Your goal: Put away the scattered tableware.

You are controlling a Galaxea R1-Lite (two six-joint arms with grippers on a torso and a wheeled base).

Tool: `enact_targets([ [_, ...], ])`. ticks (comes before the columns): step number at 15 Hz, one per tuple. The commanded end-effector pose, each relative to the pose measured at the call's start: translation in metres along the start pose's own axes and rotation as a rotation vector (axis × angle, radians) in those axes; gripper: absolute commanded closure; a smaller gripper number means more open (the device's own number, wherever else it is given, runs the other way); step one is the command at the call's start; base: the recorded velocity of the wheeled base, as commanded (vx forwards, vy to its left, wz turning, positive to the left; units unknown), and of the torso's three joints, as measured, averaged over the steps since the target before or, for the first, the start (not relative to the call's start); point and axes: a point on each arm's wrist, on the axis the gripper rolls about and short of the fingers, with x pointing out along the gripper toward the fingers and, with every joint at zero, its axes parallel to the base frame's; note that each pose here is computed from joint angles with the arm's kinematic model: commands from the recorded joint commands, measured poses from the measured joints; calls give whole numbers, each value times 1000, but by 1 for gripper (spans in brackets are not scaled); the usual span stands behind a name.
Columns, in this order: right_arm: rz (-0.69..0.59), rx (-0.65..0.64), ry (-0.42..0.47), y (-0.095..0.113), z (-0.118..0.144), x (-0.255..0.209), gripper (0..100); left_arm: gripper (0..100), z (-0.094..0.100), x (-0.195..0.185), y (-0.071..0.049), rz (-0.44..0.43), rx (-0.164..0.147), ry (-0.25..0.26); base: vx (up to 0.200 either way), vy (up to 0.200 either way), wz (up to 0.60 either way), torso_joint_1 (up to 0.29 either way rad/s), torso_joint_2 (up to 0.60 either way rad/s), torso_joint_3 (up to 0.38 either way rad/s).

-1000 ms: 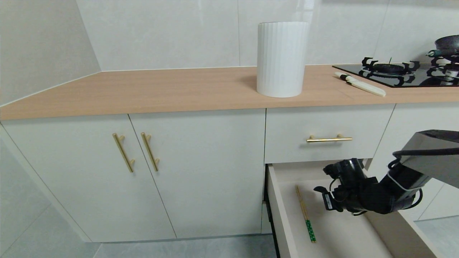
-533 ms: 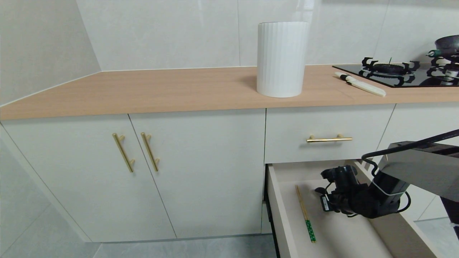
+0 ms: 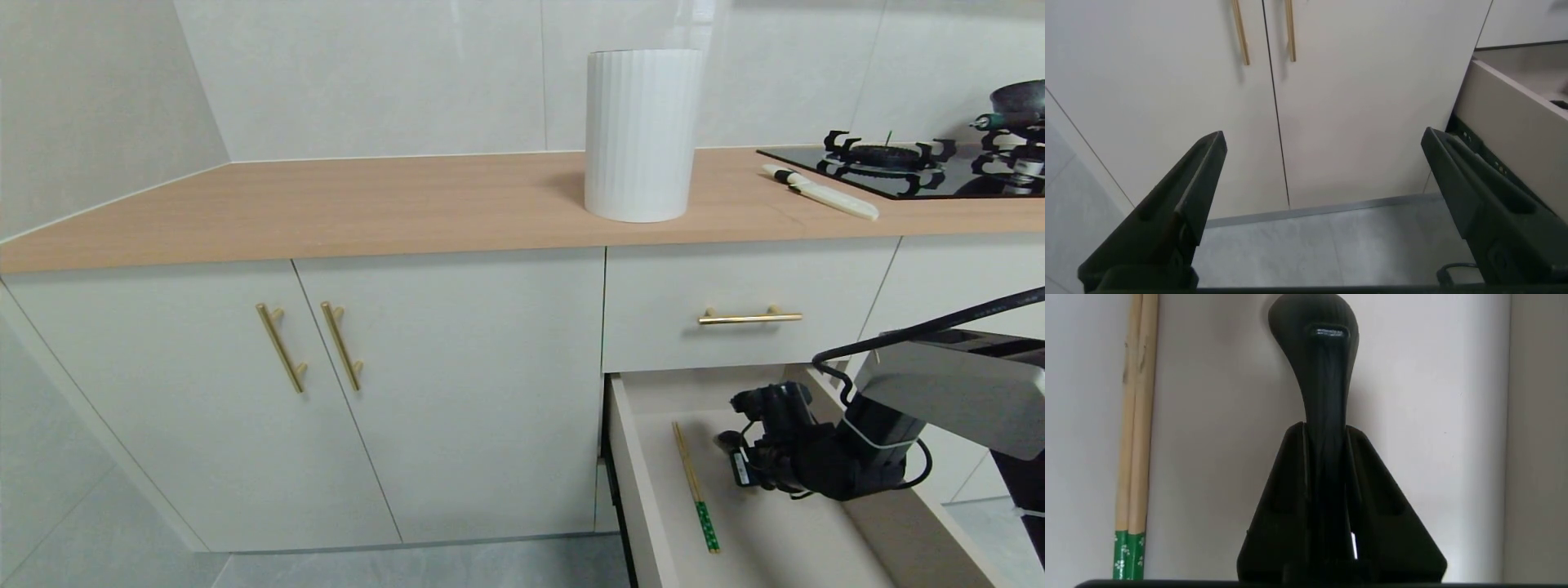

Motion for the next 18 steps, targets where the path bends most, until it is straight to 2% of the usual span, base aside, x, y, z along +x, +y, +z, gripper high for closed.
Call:
enact_targets([
  [1,0,0,2,0,0,0,100,0,0,0,0,0,0,0,0,0,0,0,0,0],
  [2,0,0,0,0,0,0,0,0,0,0,0,0,0,2,0,0,0,0,0,0],
  [9,-2,5,-13,-1,4,-6,0,0,0,0,0,0,0,0,0,0,0,0,0,0],
  [11,2,7,-42,-3,11,-33,0,0,0,0,0,0,0,0,0,0,0,0,0,0],
  [14,8,29,-134,-16,28,-91,0,0,0,0,0,0,0,2,0,0,0,0,0,0],
  [18,10,39,-179,-30,16,-151,0,0,0,0,0,0,0,0,0,0,0,0,0,0],
])
